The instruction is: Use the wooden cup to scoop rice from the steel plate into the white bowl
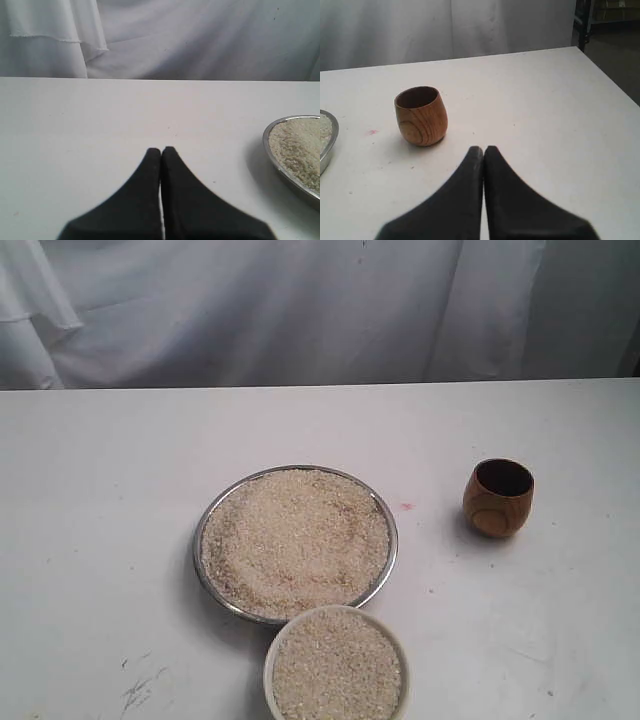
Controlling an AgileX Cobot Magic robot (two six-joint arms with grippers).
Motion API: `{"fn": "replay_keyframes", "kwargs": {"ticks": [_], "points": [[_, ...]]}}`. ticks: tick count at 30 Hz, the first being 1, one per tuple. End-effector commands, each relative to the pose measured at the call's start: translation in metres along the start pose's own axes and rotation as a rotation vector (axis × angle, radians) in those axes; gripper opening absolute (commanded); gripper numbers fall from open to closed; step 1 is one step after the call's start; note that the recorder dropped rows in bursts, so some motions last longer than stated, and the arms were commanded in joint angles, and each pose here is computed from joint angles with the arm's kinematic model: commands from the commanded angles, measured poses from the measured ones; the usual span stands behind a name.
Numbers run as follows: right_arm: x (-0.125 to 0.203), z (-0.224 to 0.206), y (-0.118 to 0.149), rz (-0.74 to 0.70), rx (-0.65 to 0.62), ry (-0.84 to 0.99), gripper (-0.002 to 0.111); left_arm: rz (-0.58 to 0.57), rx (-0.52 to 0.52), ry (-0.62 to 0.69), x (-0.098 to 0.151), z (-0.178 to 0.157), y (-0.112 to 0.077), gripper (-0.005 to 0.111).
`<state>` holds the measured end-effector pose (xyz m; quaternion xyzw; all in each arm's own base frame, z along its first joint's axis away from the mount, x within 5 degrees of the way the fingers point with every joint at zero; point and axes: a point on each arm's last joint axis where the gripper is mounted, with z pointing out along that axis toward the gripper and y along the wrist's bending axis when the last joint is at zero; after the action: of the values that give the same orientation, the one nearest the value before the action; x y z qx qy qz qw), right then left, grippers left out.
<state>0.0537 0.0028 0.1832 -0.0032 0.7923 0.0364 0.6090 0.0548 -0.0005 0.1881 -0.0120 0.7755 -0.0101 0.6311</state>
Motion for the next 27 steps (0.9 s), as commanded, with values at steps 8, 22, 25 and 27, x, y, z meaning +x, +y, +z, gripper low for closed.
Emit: {"fn": "replay_keyframes", "kwargs": {"ticks": [8,22,25,27], "points": [[-0.051,-0.017,0.006,-0.018,-0.059,-0.618,0.0,-0.004,0.002,-0.007,0.001,0.0,0.0,0.0],[-0.08,-0.038,0.004,0.065,-0.071,-0.873,0.0,-0.004,0.002,-0.007,0.001,0.0,0.0,0.0],[-0.105,-0.047,0.005,0.047,-0.051,-0.852,0.0,-0.004,0.002,-0.007,0.001,0.0,0.0,0.0],[-0.125,-0.049,0.006,0.006,-0.037,-0.798,0.0,-0.004,0.002,-0.007,0.001,0.0,0.0,0.0]]}}
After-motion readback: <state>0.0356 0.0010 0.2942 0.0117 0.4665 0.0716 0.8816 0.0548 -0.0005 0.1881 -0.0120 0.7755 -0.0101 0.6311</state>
